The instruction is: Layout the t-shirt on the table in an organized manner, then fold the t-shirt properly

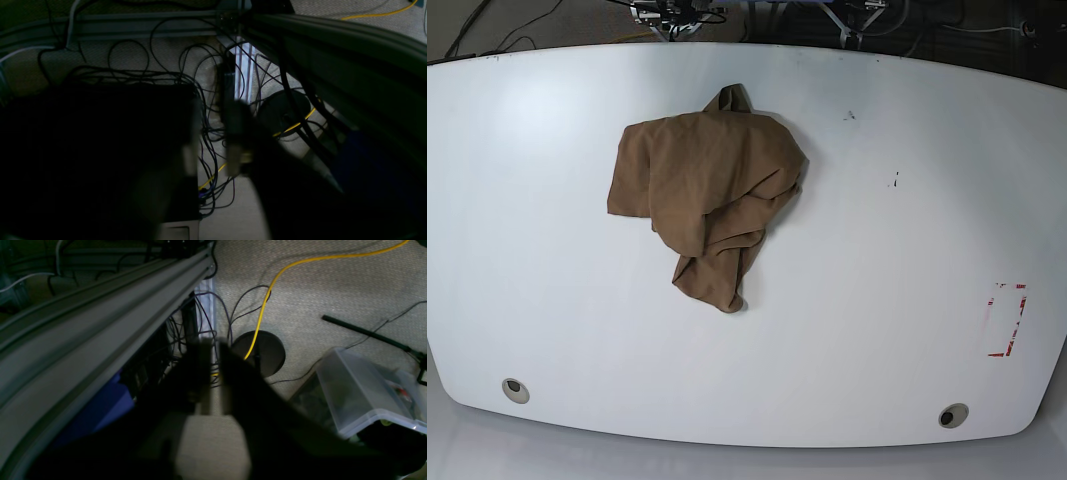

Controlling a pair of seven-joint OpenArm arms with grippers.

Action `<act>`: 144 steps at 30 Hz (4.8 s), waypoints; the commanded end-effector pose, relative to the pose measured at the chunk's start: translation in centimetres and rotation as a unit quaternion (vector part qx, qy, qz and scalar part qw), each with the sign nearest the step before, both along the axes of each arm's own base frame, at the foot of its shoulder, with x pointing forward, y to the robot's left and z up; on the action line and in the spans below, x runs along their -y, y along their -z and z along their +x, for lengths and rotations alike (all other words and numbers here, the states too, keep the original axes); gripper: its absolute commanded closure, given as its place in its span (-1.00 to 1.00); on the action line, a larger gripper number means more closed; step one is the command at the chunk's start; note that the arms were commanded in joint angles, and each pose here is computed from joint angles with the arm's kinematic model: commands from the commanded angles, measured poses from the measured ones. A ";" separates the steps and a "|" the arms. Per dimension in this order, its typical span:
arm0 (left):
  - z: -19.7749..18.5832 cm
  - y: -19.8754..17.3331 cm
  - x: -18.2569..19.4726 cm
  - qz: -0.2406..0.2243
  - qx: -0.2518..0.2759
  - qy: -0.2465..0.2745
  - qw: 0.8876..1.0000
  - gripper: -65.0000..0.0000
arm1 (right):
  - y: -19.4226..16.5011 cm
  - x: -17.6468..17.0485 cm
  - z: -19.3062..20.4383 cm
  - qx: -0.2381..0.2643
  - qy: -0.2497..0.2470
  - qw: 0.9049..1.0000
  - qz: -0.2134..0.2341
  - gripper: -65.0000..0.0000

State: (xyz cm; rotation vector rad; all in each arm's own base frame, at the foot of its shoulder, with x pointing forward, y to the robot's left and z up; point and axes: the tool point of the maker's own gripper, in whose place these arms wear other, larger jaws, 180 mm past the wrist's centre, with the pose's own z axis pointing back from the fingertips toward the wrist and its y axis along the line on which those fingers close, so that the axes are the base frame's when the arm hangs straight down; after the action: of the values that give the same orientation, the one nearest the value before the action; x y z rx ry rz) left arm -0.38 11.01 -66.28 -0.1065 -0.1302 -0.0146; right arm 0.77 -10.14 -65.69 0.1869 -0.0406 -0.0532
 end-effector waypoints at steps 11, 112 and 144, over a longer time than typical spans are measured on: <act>-1.1 0.0 -0.1 0.000 -0.008 0.001 1.000 0.11 | 0.0 -0.1 -0.3 -0.002 0.002 1.000 0.003 0.15; -3.0 -22.6 -7.7 0.081 0.276 0.049 0.957 0.10 | -23.7 3.9 -6.3 0.208 -0.025 0.974 -0.090 0.17; 7.6 -28.5 -9.9 0.037 0.428 0.011 0.903 0.11 | -27.1 4.1 3.6 0.351 -0.019 0.931 -0.101 0.17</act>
State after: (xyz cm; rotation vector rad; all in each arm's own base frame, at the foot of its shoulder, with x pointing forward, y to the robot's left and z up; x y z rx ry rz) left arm 6.52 21.09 -38.93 -0.0114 -0.9654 -0.0770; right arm 3.63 -14.08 -39.40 -0.0036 -0.7162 0.0667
